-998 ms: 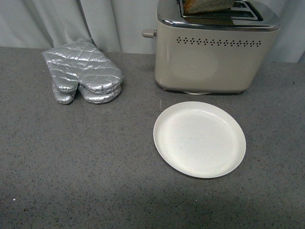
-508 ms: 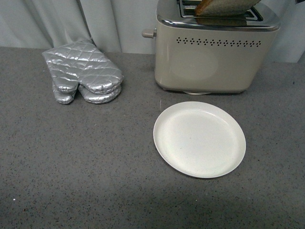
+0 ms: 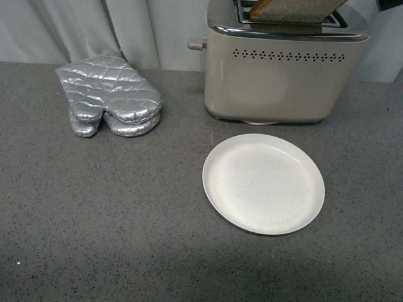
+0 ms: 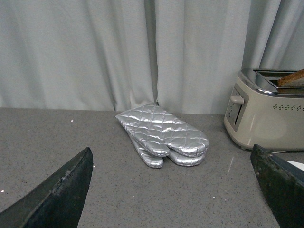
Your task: Put bread into toaster
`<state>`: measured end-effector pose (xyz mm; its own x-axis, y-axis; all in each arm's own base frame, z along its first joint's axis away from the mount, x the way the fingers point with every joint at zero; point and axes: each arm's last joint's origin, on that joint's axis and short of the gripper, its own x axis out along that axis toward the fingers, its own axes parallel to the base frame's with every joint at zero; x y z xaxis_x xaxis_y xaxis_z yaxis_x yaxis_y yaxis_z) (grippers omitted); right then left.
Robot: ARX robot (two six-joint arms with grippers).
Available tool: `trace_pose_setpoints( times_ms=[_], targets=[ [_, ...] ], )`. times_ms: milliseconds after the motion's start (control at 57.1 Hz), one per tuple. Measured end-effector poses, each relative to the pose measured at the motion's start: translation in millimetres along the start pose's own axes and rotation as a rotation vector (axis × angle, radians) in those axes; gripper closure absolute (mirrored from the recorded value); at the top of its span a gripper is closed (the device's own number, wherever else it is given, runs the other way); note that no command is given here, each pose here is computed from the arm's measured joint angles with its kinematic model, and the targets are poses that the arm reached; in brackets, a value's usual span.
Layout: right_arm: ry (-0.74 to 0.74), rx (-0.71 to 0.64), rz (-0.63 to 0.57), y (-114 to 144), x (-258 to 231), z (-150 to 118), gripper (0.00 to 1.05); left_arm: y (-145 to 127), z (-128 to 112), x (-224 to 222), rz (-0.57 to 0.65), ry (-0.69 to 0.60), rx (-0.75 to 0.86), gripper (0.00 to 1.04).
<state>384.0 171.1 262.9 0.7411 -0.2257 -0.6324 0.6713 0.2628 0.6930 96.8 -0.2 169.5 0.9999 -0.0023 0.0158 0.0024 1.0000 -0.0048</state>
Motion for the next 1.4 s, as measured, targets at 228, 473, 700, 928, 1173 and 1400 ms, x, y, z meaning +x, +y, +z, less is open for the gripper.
trace_pose_setpoints(
  times_ms=[228,473,700,928,1173,1400],
  targets=[
    [-0.092,-0.114,0.16,23.3,-26.7,20.1,0.39,0.0,0.0,0.0,0.0,0.0,0.0,0.07],
    [-0.213,-0.439,0.445,15.6,-71.7,60.6,0.1,0.0,0.0,0.0,0.0,0.0,0.0,0.07],
    [-0.339,-0.868,0.567,-49.0,-96.2,87.2,0.1,0.0,0.0,0.0,0.0,0.0,0.0,0.07],
    [-0.458,-1.131,0.601,-152.3,-111.3,113.4,0.22,0.0,0.0,0.0,0.0,0.0,0.0,0.07],
    [-0.437,-1.158,0.633,-206.4,-102.5,119.3,0.63,0.0,0.0,0.0,0.0,0.0,0.0,0.07],
    [-0.45,-1.154,0.638,-235.6,-100.9,123.6,1.04,0.0,0.0,0.0,0.0,0.0,0.0,0.07]
  ],
)
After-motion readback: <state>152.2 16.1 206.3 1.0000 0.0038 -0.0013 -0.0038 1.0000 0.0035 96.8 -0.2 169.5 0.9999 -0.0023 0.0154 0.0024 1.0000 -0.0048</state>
